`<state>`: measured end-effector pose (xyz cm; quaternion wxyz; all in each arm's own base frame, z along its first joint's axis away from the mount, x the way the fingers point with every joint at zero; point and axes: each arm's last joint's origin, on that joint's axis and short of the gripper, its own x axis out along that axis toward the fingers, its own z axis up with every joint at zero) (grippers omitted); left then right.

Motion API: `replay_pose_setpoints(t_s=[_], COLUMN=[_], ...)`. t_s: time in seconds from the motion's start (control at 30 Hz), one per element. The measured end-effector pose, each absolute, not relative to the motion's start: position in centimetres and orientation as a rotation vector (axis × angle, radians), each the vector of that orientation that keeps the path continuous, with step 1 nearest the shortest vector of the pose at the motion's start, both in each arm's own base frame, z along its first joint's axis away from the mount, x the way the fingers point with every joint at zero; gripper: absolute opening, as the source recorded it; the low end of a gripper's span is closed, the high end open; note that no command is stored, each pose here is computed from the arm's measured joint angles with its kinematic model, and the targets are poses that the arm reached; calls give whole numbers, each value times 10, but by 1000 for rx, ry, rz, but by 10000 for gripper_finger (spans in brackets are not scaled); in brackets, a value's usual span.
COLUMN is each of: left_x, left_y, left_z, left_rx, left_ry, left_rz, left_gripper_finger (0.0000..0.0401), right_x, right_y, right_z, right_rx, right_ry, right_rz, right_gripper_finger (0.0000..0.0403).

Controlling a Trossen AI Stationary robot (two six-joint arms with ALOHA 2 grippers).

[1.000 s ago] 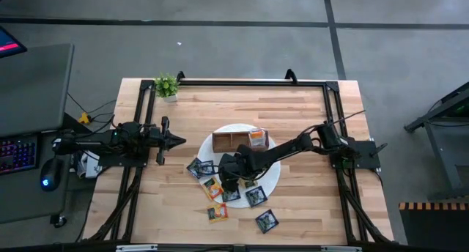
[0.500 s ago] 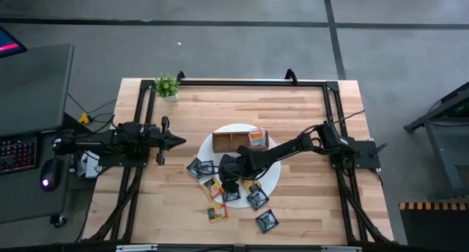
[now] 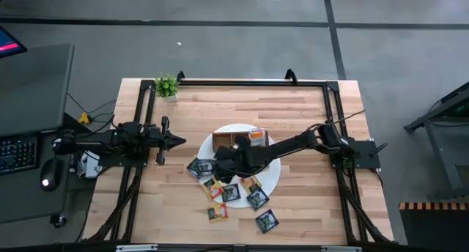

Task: Pick & Place Tea
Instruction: Put the white tea bag into the right section of the wooden organizer

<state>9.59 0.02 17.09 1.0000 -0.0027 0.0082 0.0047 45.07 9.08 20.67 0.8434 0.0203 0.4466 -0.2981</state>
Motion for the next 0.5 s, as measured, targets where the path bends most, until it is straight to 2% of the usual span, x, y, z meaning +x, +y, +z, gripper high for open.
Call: replay_pose_setpoints(t_s=[0.13,0.27,0.5], left_x=[96,96,96], left_y=[0,0,0], left_z=[171,171,171], left_rx=[-5,-5,-5], left_ry=[17,17,16], left_rz=[10,9,10], left_gripper_finger=[1,1,1], right_x=[447,438,431], right_y=[81,74,69], right_z=[228,233,222], right_rx=[60,150,240], right_ry=[876,805,739], right_rz=[-814,-1005,-1130], right_gripper_finger=[0,0,0])
